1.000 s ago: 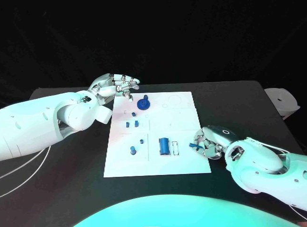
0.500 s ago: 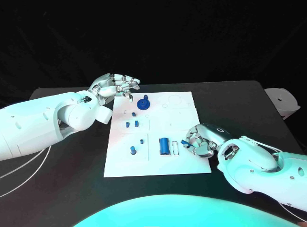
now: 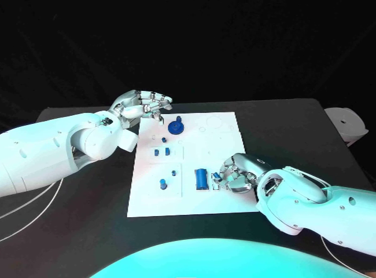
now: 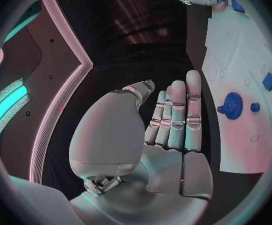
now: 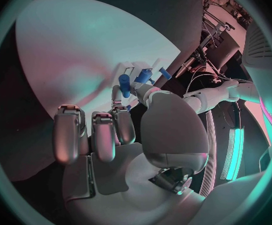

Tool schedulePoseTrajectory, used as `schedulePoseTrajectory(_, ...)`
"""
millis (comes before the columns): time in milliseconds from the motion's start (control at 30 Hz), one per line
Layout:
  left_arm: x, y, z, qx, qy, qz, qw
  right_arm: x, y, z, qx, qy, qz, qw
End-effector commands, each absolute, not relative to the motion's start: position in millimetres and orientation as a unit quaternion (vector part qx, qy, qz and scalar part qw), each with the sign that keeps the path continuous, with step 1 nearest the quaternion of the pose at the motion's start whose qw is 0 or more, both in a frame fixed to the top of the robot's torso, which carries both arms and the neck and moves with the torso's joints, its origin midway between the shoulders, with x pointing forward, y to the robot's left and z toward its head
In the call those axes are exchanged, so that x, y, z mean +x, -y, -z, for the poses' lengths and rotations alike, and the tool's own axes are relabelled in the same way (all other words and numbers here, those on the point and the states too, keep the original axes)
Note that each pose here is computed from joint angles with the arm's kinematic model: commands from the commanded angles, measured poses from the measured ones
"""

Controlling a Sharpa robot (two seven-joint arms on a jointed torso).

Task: Assemble the parts on the task board

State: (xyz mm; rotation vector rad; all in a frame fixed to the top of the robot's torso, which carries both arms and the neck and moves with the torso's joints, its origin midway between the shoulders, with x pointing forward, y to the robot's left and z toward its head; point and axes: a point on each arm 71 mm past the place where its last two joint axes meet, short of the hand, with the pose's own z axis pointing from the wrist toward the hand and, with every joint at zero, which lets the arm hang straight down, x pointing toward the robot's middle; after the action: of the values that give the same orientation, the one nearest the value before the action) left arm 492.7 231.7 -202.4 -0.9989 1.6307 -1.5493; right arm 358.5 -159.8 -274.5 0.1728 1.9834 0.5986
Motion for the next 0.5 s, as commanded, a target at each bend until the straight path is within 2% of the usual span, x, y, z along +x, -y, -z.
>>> schedulePoseTrajectory(33,491.9,-229.0,201.2,-0.378,-0.624,0.601,0.327,357.7,157.7,278.8,0.077,-0.836,-0.252,0.481)
schedulePoseTrajectory(500,491.8,-228.9,201.2,-0.378,-0.625,0.601,0.325,364.6,156.1,285.6,0.074,-0.843,-0.24,0.476)
